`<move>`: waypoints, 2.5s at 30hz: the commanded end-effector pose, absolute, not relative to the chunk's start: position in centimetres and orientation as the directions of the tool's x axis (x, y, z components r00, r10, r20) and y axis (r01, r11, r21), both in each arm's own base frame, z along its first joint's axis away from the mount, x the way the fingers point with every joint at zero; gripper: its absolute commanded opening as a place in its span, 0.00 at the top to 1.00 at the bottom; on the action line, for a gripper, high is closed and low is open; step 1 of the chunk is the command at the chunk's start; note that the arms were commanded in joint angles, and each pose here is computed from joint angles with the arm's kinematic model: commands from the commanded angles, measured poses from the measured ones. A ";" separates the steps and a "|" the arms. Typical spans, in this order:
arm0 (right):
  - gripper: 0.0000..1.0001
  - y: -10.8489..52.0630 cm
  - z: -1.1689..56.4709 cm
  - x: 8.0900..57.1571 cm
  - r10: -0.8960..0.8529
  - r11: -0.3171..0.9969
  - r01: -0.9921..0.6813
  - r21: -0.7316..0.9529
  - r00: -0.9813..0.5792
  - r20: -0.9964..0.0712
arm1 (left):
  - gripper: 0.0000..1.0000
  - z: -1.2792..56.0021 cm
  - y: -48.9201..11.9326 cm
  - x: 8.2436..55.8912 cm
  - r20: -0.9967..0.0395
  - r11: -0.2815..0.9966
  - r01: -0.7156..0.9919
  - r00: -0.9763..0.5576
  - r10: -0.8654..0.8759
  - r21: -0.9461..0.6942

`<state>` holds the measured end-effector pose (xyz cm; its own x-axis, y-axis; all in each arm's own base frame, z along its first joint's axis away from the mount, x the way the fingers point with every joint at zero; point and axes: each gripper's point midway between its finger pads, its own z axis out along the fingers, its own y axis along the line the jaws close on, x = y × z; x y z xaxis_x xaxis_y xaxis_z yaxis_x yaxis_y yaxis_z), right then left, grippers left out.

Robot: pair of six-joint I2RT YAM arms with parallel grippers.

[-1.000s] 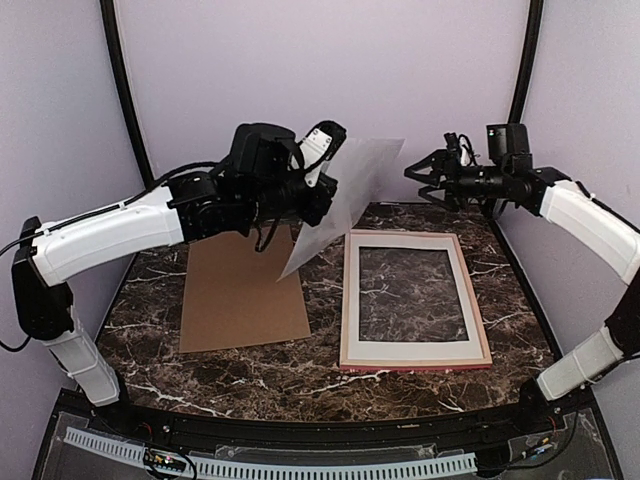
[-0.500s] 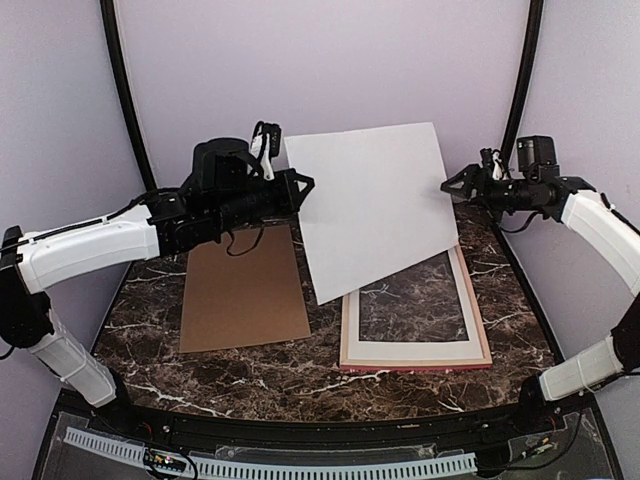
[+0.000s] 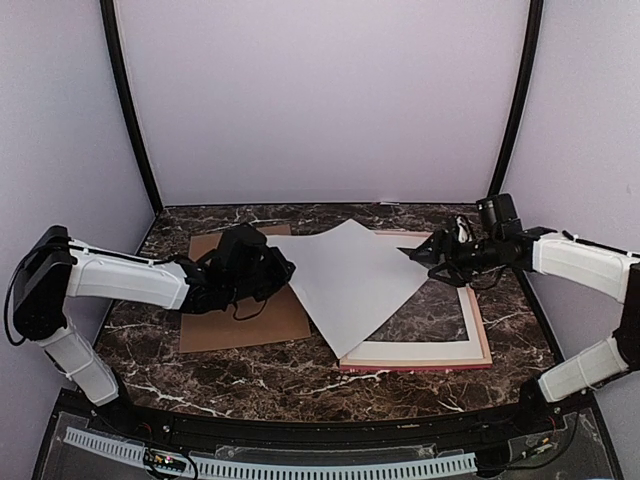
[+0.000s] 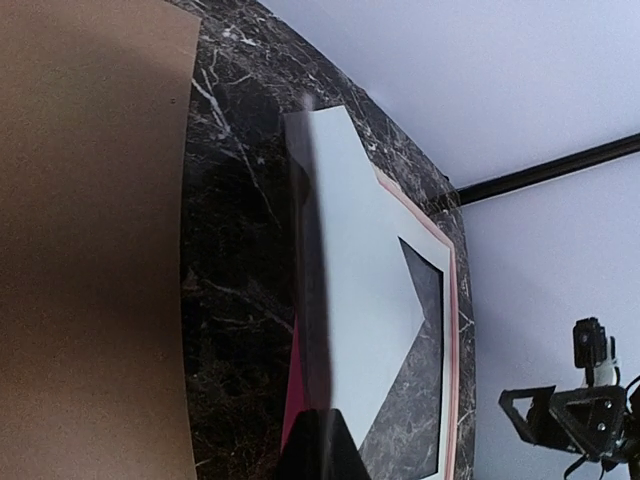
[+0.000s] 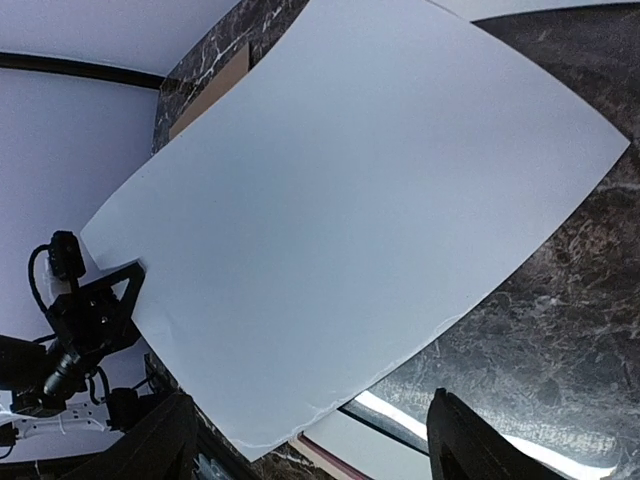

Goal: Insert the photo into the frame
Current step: Turn over the photo, then pass from the left arm to the right

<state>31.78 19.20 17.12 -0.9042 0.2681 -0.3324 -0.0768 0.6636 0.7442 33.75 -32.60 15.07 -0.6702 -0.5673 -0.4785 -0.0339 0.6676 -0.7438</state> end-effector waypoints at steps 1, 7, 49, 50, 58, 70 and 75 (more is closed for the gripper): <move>0.20 21.1 14.5 31.3 0.283 0.650 -0.061 0.757 -0.906 -0.316 | 1.00 15.4 -31.3 34.0 -0.365 0.537 -0.134 -0.597 -0.714 -0.833; 0.20 23.7 10.7 28.9 0.256 0.645 -0.021 0.764 -0.936 -0.241 | 1.00 14.0 -28.9 33.1 -0.310 0.491 -0.223 -0.543 -0.780 -0.842; 0.29 31.7 7.0 24.7 0.298 0.438 0.117 0.891 -0.954 -0.022 | 1.00 16.1 -30.6 32.1 -0.018 0.210 -0.287 -0.553 -0.833 -0.935; 0.29 31.7 7.1 24.8 0.303 0.433 0.118 0.893 -0.953 -0.022 | 1.00 16.0 -30.6 32.1 -0.018 0.212 -0.288 -0.555 -0.832 -0.934; 0.36 31.9 8.5 26.3 0.344 0.406 0.104 0.908 -0.938 -0.046 | 1.00 14.9 -30.3 31.2 -0.013 0.224 -0.309 -0.561 -0.828 -0.925; 0.63 30.2 9.5 29.3 0.403 0.438 0.073 0.896 -0.907 -0.124 | 1.00 13.0 -29.2 29.5 -0.036 0.272 -0.336 -0.570 -0.821 -0.902; 0.71 29.5 9.2 30.1 0.417 0.456 0.072 0.887 -0.898 -0.141 | 1.00 12.2 -29.7 28.9 -0.041 0.294 -0.339 -0.590 -0.806 -0.894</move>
<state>28.55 29.76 7.70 -0.9146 0.3968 -0.0774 0.1252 0.4601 0.8790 30.10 -29.20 12.63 -0.5556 -0.8302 -0.0457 -0.3399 0.2770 -0.8988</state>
